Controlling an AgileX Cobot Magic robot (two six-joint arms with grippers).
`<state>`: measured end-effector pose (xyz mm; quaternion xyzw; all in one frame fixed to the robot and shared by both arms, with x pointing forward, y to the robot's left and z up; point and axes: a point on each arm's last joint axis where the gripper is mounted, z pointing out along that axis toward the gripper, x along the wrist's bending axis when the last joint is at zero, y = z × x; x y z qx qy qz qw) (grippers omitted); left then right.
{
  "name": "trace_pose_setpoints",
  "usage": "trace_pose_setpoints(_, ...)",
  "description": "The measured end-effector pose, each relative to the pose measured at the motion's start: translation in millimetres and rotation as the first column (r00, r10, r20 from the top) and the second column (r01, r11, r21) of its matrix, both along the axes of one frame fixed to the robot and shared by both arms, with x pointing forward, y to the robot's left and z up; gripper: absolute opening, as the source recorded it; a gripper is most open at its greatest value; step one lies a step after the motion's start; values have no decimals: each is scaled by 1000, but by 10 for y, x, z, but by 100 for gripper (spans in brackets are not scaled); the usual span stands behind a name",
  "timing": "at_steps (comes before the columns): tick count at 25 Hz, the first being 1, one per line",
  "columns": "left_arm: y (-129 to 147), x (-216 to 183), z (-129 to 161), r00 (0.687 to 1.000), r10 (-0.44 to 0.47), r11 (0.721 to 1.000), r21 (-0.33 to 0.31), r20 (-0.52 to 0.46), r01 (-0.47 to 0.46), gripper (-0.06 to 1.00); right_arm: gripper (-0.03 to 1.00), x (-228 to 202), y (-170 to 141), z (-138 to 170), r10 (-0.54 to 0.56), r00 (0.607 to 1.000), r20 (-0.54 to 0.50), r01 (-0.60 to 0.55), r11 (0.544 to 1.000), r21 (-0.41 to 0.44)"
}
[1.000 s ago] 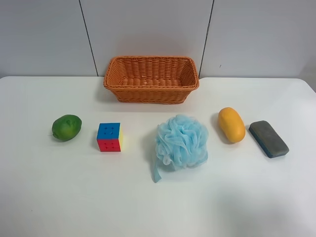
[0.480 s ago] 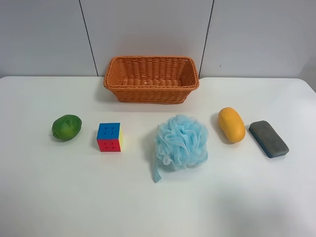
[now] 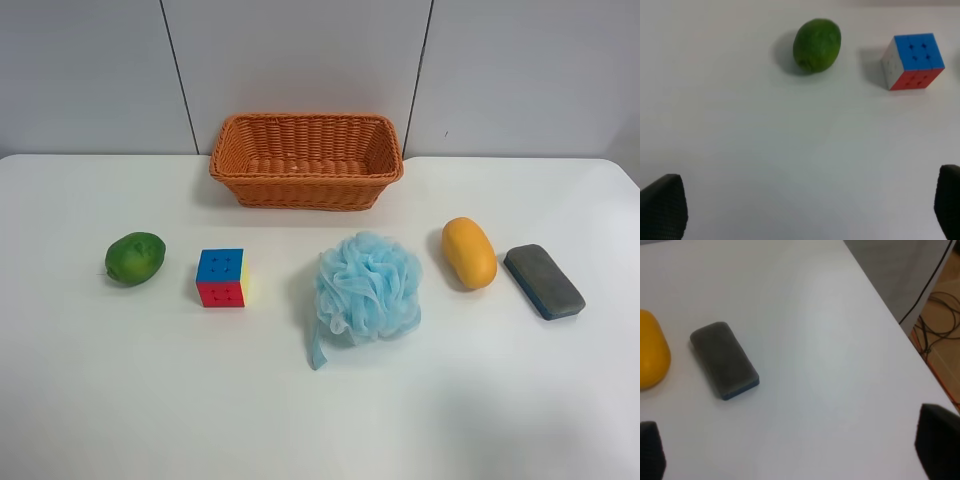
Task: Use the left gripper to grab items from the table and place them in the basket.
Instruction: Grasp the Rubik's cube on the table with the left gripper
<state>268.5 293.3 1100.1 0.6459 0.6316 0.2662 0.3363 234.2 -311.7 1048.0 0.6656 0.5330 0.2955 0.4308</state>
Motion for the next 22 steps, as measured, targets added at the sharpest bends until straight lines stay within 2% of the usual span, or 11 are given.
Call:
trace_pose_setpoints(6,0,661,317,985,24,1000,2,-172,-24,99,99,0,0,0,0,1000,0,0,1000,0)
trace_pose_setpoints(11,-30,1303,344,951,41,999,-16,-305,-48,99,99,0,0,0,0,1000,0,0,1000,0)
trace_pose_setpoints(16,-282,1868,138,926,-3,999,-43,-376,-14,99,99,0,0,0,0,1000,0,0,1000,0)
trace_pose_setpoints(22,-744,2258,-220,894,-6,992,-114,-449,-51,99,99,0,0,0,0,1000,0,0,1000,0)
